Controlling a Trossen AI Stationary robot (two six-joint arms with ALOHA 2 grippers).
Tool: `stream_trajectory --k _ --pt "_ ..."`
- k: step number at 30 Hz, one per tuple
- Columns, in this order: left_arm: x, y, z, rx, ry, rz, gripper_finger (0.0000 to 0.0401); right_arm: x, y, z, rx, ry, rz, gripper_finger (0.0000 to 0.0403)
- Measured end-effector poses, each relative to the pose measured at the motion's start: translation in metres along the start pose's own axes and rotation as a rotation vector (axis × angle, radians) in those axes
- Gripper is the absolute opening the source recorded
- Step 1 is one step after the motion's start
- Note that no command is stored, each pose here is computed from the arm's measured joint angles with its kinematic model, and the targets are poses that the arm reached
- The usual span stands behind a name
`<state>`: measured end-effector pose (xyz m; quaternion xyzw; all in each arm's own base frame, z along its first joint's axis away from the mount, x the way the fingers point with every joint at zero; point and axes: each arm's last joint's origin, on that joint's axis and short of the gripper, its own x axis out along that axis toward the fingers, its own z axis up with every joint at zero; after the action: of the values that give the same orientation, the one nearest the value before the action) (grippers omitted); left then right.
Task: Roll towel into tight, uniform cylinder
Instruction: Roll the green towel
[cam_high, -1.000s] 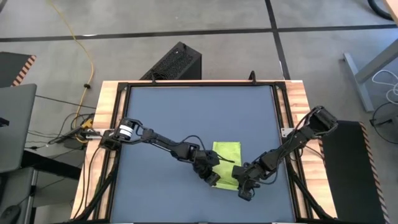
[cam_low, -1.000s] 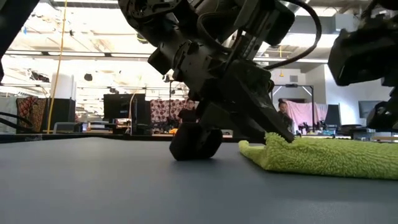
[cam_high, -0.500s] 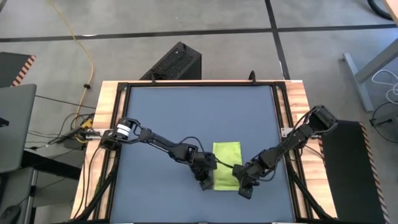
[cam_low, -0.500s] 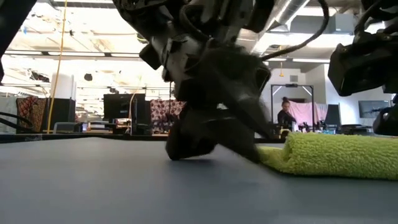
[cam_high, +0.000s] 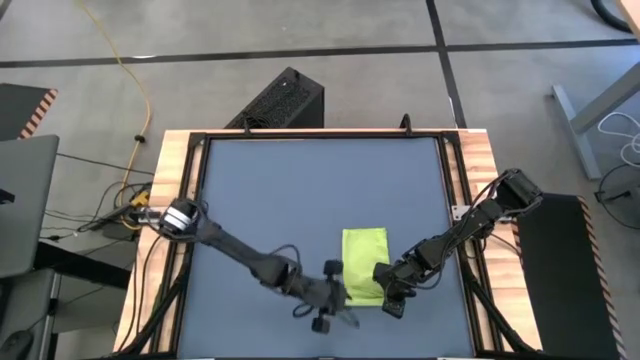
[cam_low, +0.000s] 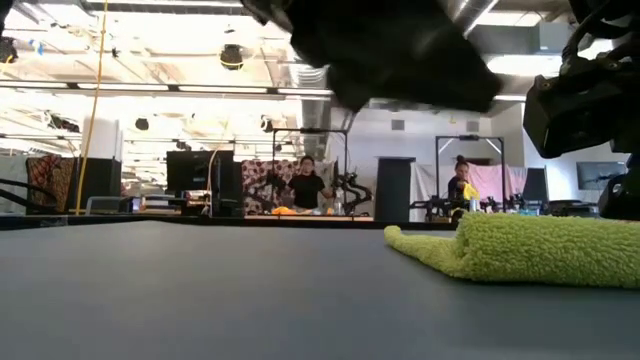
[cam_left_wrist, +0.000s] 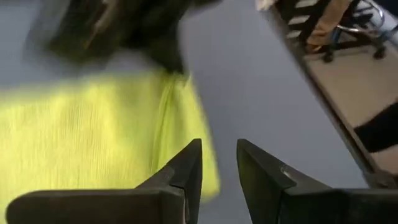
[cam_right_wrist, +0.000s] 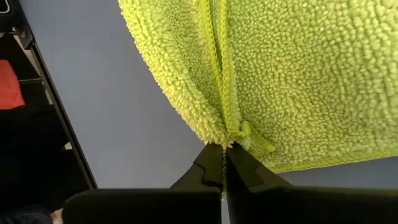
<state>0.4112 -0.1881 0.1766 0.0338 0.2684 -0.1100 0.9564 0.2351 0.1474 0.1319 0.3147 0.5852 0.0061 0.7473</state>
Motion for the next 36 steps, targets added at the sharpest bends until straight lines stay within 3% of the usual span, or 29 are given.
stream_trajectory --k 2,4,9,23,29,36 --pt "0.003 -0.013 -0.008 0.136 0.006 0.015 0.0088 0.000 0.000 0.000 0.000 0.000 0.001 0.0017" --pt "0.012 -0.018 -0.015 0.164 0.012 0.012 0.0088 0.000 0.000 0.000 0.001 0.002 0.002 0.0017" --pt "0.025 -0.012 -0.027 0.116 0.057 0.030 0.0097 0.000 0.001 0.001 0.008 -0.006 0.014 0.0017" --pt "0.027 -0.008 -0.027 0.143 0.061 0.054 0.0192 0.000 0.001 0.001 0.011 -0.006 0.017 0.0017" --pt "0.037 -0.006 -0.037 0.125 0.074 0.033 0.0199 0.000 0.001 0.001 0.011 -0.006 0.017 0.0017" --pt "0.048 -0.007 -0.051 0.010 0.094 0.058 0.0199 0.000 0.001 0.001 0.023 -0.007 0.017 0.0017"
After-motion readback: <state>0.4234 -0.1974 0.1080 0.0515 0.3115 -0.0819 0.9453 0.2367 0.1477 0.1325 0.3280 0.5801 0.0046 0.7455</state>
